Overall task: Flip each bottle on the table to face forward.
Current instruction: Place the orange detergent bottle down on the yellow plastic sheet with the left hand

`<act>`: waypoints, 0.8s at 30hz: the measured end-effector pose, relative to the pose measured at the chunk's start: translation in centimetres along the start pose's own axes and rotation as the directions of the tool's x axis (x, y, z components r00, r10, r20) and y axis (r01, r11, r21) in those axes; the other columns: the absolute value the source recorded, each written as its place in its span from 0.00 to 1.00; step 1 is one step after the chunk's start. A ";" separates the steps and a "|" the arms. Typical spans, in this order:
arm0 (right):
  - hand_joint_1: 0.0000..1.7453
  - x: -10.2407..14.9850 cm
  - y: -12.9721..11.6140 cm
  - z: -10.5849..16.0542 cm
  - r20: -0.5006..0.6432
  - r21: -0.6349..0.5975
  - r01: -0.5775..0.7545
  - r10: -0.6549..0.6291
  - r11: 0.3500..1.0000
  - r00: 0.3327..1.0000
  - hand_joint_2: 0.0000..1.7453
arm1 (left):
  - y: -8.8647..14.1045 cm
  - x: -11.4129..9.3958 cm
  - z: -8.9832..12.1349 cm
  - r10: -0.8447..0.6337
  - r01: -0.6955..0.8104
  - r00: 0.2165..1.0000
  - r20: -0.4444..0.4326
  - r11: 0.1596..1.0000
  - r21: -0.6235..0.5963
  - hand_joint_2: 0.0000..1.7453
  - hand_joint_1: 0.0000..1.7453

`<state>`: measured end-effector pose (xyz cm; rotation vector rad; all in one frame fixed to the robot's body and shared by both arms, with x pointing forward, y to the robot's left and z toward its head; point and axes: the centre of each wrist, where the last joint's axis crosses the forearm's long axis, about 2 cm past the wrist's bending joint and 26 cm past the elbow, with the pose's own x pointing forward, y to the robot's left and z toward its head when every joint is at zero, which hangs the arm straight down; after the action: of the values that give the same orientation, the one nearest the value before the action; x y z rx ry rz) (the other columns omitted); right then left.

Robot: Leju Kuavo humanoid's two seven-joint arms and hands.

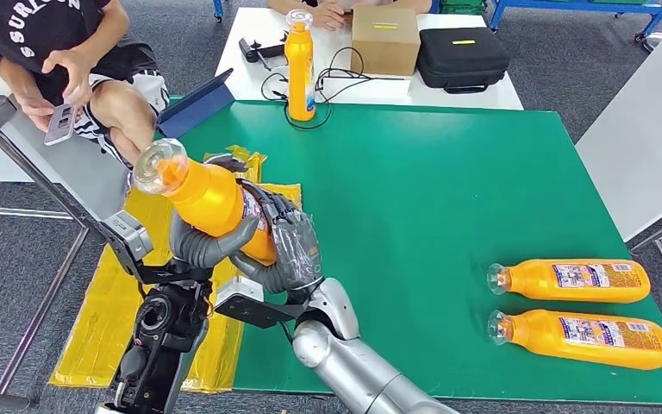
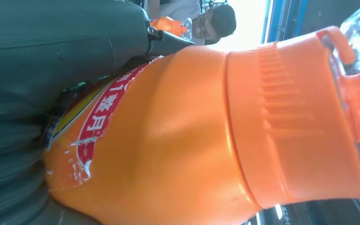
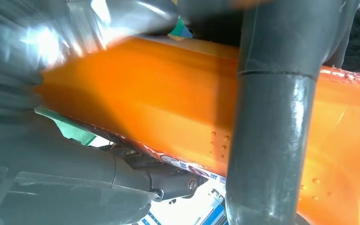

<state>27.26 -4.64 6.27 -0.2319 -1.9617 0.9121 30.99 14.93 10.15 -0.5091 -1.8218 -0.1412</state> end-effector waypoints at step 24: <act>0.00 -1.8 -3.5 1.6 -0.074 -0.328 0.588 -0.640 0.739 0.764 1.00 | 1.7 0.0 0.3 -0.065 0.063 0.998 0.009 0.983 0.170 1.00 1.00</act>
<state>27.68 -8.80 6.98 0.1744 -1.8066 0.1548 31.43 16.57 9.81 -0.3327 -1.8454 -0.0255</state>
